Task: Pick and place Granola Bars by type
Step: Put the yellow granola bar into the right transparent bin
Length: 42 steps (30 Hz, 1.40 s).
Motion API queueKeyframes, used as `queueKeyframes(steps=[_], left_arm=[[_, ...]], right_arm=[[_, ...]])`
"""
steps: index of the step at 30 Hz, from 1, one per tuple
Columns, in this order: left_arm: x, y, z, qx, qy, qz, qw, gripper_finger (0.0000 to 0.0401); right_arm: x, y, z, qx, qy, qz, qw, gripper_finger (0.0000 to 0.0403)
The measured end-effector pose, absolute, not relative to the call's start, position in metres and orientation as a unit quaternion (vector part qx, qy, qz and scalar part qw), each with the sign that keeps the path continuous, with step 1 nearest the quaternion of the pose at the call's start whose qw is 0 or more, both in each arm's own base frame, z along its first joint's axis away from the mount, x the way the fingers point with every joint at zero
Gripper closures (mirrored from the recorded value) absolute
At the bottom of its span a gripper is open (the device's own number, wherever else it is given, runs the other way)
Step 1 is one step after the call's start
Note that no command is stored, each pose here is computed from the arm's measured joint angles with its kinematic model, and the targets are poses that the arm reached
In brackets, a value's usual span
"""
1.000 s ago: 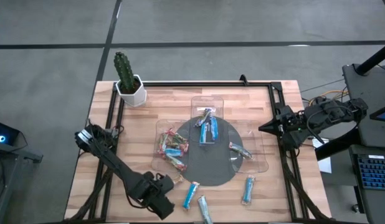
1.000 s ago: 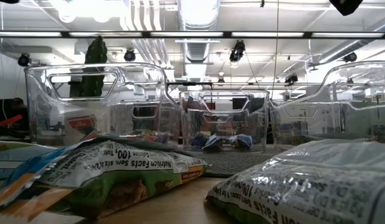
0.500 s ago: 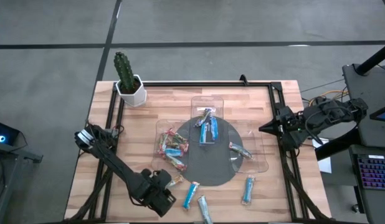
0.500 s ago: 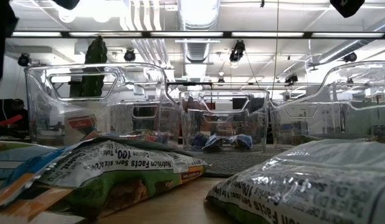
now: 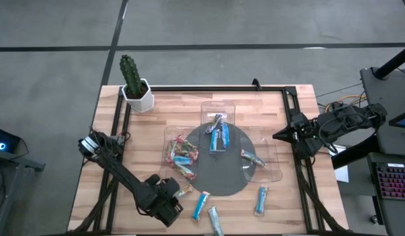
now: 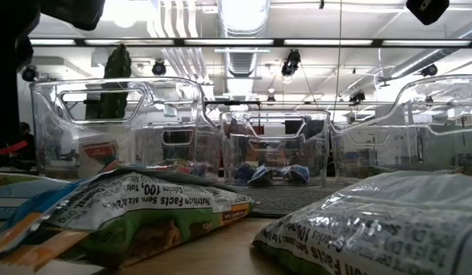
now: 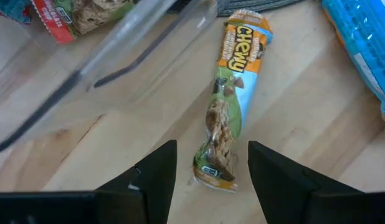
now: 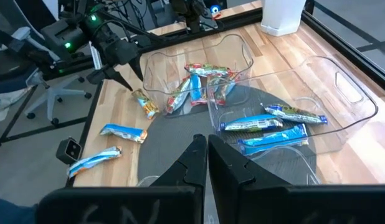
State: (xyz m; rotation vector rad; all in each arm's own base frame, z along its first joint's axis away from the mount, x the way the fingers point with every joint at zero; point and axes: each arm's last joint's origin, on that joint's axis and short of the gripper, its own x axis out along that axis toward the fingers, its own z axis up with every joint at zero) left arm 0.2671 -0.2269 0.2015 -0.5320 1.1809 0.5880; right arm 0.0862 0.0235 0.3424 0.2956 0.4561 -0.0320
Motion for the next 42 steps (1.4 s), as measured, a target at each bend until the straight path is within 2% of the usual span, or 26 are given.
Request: queueKeyframes(steps=[11,23,29,42], left_arm=[[0.266,-0.228,0.201,-0.311,0.522,0.312,0.730,0.0222],[0.271,-0.234,0.201,-0.190,0.515,0.212,0.809,0.0222],[0.272,-0.235,0.197,-0.145,0.527,0.187,0.817,0.0222],[0.266,-0.229,0.173,-0.134,0.531,0.192,0.815,0.0222]], right_arm=[[0.085,0.023,0.340,0.139,0.240,-0.020,0.960,0.0394],[0.084,0.023,0.338,0.137,0.248,-0.022,0.959,0.0394],[0.084,0.023,0.338,0.137,0.248,-0.021,0.959,0.0394],[0.084,0.023,0.338,0.137,0.248,-0.022,0.959,0.0394]])
